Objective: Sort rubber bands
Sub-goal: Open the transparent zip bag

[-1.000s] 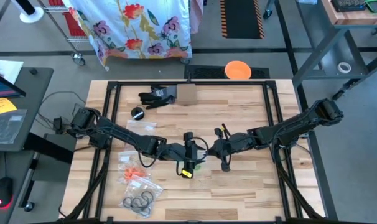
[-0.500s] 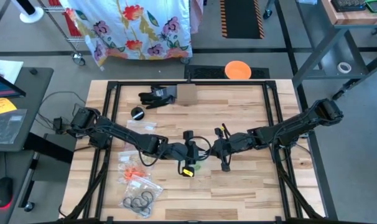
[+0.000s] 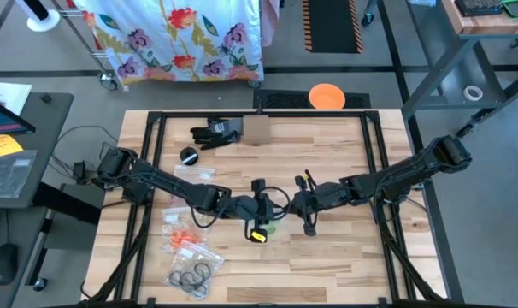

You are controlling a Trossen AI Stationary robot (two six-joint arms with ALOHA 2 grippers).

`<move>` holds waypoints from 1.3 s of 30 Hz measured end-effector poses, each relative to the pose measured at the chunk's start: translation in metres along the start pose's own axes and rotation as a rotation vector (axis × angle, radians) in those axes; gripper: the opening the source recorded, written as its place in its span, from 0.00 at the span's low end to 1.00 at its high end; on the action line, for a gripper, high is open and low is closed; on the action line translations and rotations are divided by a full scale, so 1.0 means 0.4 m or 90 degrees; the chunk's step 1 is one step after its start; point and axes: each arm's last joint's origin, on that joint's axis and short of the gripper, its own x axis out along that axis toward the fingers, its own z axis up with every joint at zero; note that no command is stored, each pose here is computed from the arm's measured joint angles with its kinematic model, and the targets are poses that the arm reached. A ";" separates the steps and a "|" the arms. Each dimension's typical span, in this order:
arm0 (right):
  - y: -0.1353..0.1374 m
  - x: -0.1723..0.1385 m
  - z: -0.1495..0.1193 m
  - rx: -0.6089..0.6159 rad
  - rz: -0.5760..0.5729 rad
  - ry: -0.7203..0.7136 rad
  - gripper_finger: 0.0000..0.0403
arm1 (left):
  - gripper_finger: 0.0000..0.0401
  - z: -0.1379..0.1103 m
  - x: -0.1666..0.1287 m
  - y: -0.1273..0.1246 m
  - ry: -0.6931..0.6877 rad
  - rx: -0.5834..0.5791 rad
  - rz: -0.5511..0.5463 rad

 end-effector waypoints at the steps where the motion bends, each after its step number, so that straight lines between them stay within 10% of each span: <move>1: 0.000 0.000 0.000 0.000 0.000 0.000 0.00 | 0.15 0.000 0.000 0.001 0.000 -0.001 0.001; 6: 0.000 0.000 -0.001 -0.001 -0.003 0.002 0.00 | 0.03 -0.001 0.002 0.007 0.002 -0.007 0.004; 39: -0.001 0.000 -0.004 -0.003 -0.021 0.008 0.00 | 0.02 -0.019 -0.009 -0.018 0.054 -0.030 -0.022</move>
